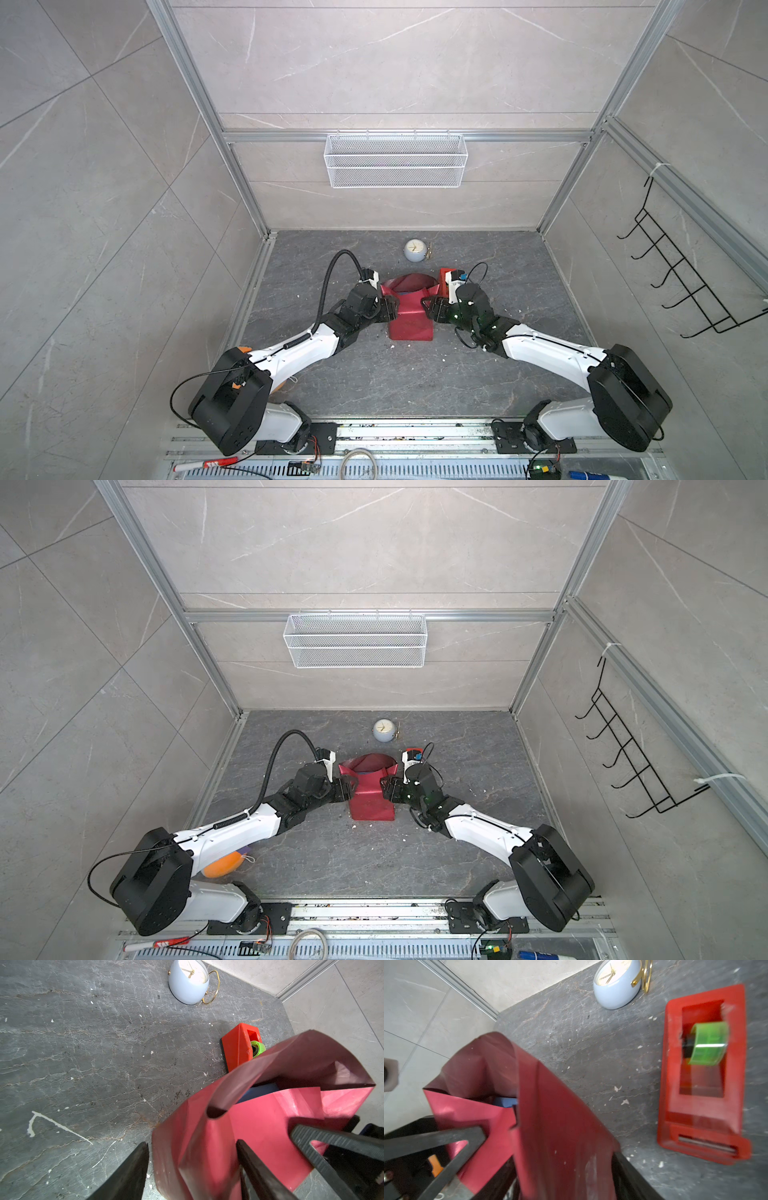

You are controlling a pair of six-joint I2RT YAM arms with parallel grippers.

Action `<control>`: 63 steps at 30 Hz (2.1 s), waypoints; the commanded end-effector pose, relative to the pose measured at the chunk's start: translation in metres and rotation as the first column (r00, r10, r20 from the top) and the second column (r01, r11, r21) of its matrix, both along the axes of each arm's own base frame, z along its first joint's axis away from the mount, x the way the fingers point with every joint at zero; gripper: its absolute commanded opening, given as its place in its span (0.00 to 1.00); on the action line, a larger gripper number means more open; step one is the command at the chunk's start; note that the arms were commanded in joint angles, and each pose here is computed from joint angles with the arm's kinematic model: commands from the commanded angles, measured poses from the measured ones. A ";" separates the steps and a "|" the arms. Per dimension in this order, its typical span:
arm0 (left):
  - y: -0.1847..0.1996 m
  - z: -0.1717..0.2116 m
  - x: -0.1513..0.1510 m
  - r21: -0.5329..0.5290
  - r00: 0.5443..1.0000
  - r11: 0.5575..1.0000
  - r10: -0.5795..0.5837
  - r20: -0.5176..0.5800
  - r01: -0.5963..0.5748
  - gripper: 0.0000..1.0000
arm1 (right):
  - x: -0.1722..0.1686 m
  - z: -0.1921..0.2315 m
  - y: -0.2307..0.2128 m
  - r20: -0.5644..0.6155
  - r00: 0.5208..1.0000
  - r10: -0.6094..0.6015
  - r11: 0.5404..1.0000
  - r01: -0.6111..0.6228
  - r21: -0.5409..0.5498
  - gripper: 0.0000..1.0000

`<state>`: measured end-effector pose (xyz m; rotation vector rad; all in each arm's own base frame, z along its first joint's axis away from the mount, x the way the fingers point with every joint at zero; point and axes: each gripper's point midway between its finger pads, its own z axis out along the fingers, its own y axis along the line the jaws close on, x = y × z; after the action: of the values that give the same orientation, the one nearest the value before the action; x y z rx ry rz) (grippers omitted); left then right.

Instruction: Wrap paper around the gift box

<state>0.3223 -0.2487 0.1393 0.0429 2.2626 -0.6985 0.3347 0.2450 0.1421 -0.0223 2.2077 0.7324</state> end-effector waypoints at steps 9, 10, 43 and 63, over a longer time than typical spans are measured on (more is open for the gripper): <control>0.006 0.021 0.018 0.111 0.996 0.994 0.007 0.089 -0.017 0.64 | 0.002 -0.024 -0.022 -0.017 1.000 -0.025 0.977 0.021 -0.211 0.59; 0.006 0.022 0.020 0.131 0.996 0.991 0.005 0.094 -0.018 0.62 | 0.002 -0.024 -0.022 -0.017 1.000 -0.023 0.977 0.019 -0.211 0.58; -0.004 0.017 0.031 0.330 0.990 0.944 -0.058 0.125 0.013 0.19 | 0.011 -0.013 -0.012 -0.006 1.000 0.009 0.904 -0.010 -0.428 0.31; -0.020 0.022 0.032 0.315 0.988 0.949 -0.074 0.138 0.027 0.00 | 0.013 0.009 -0.010 0.025 0.999 -0.034 0.918 0.041 -0.395 0.29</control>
<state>0.3505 -0.2626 0.1497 0.2917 2.2359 -0.3319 0.3510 0.2382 0.1478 -0.1985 2.2774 0.2672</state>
